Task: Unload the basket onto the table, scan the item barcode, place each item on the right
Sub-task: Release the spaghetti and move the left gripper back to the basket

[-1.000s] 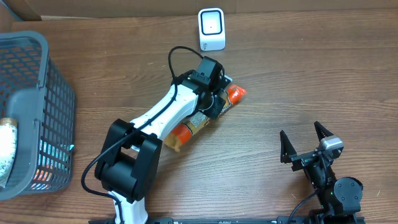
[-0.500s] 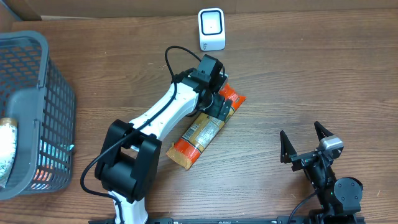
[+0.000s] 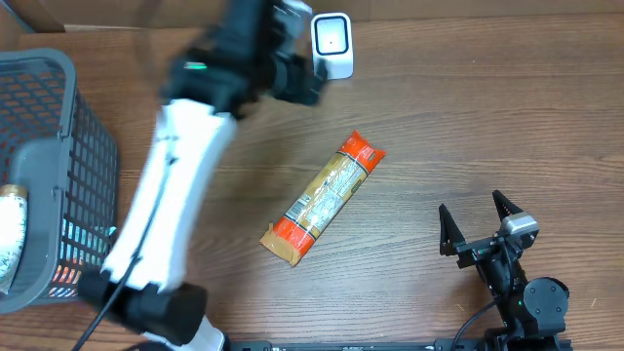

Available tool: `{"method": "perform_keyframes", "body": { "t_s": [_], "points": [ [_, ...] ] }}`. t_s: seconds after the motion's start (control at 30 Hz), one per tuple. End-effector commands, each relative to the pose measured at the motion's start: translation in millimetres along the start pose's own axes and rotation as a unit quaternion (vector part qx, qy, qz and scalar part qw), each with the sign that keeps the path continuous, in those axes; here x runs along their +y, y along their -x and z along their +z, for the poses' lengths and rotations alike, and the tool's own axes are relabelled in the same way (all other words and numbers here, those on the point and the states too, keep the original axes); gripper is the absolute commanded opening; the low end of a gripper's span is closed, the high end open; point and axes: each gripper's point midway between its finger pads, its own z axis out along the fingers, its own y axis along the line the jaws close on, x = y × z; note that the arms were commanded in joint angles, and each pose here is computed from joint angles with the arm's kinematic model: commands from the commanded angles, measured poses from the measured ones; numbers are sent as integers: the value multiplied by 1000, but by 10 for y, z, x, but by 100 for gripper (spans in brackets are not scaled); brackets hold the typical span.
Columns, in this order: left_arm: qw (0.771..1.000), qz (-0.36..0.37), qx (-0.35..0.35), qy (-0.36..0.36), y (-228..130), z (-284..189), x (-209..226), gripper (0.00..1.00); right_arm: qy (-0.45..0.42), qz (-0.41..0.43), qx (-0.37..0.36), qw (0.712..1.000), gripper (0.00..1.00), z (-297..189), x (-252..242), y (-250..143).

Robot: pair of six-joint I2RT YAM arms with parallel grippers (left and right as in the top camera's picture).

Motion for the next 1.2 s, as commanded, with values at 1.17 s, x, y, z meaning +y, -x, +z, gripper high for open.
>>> {"method": "perform_keyframes", "body": {
  "t_s": [1.17],
  "points": [
    [821,-387,-41,418,-2060,-2014,3925,100,2,1,-3,1000,100,1,10,-15]
  ]
}}
